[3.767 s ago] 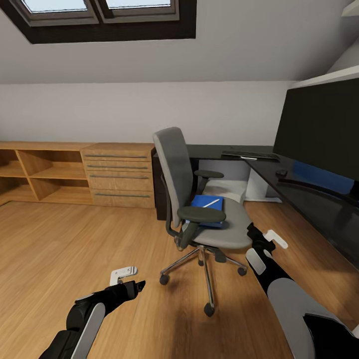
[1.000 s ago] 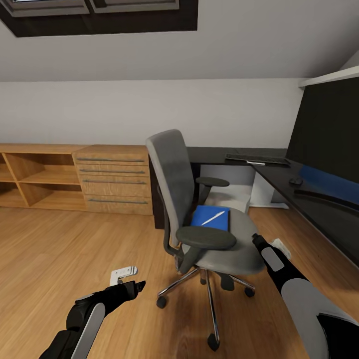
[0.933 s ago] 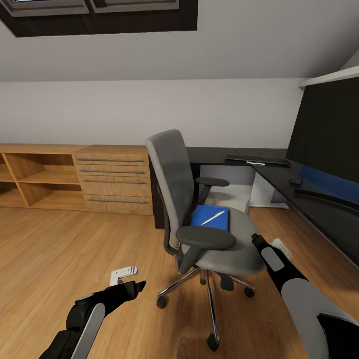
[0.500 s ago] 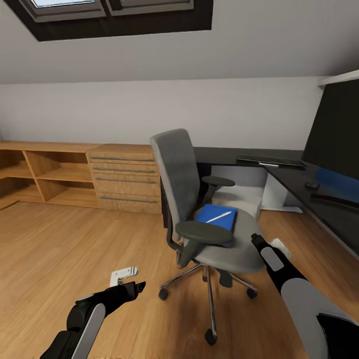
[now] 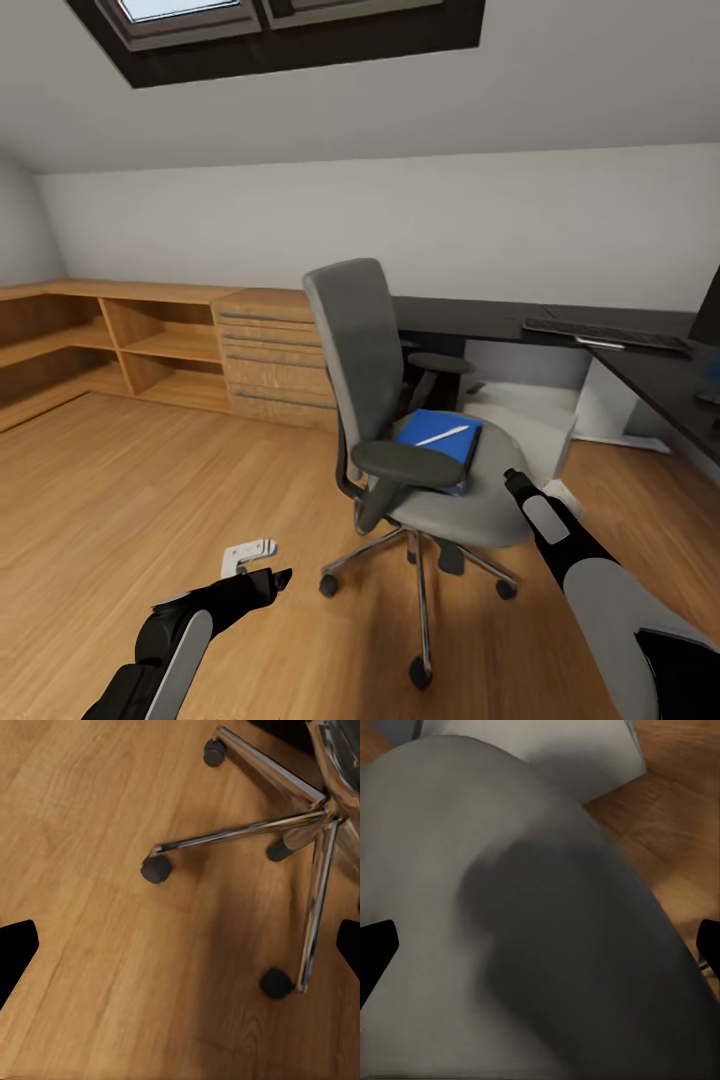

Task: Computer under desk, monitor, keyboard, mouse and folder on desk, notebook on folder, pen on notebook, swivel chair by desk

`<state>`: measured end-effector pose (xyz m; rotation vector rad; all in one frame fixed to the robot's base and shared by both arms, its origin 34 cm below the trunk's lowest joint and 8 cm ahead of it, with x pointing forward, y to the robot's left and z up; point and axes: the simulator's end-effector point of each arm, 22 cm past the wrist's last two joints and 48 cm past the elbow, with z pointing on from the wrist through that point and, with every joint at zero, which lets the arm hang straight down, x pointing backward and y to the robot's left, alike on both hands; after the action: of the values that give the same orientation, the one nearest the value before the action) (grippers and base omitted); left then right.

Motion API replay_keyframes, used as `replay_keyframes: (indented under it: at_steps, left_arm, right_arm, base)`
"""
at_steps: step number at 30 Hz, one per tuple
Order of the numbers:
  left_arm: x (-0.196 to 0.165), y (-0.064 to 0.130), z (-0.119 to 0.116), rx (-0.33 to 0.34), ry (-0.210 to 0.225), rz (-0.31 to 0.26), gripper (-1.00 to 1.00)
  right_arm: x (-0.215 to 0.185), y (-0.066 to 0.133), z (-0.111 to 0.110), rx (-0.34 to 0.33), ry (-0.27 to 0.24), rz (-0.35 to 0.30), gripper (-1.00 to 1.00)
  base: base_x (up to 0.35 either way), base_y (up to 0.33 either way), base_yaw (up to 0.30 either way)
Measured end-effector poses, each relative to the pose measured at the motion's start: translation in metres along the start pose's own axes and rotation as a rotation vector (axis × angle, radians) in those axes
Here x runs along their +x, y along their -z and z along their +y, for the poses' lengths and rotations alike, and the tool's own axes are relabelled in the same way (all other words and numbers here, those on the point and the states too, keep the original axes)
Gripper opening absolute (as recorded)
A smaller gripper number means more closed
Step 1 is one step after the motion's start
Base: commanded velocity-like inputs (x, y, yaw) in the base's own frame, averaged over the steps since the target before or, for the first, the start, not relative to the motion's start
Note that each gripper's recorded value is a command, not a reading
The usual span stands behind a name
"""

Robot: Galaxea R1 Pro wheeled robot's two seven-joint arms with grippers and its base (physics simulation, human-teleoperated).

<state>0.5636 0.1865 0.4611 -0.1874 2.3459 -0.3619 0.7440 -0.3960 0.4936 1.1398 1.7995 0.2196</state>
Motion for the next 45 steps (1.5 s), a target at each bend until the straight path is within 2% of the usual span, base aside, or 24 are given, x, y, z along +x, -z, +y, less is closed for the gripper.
replay_keyframes:
  at_steps: [8,14,24,45]
  left_arm:
    - [0.001,0.000,0.000,0.002,0.001,0.002,1.00]
    - [0.001,0.000,-0.001,0.005,0.002,0.002,1.00]
    - [0.003,-0.001,-0.002,0.004,0.002,0.008,1.00]
    - [0.004,-0.001,-0.001,0.002,0.001,0.008,1.00]
  right_arm:
    - [0.001,0.000,0.001,-0.005,-0.012,0.004,1.00]
    - [-0.002,0.000,0.001,-0.004,-0.008,-0.003,1.00]
    - [-0.033,0.001,0.003,-0.018,-0.014,-0.054,1.00]
    - [-0.037,0.001,0.002,-0.020,-0.010,-0.063,1.00]
  base:
    - [0.001,0.000,0.092]
    - [0.207,0.000,-0.027]
    - [0.012,0.000,-0.081]
    - [0.108,0.000,-0.001]
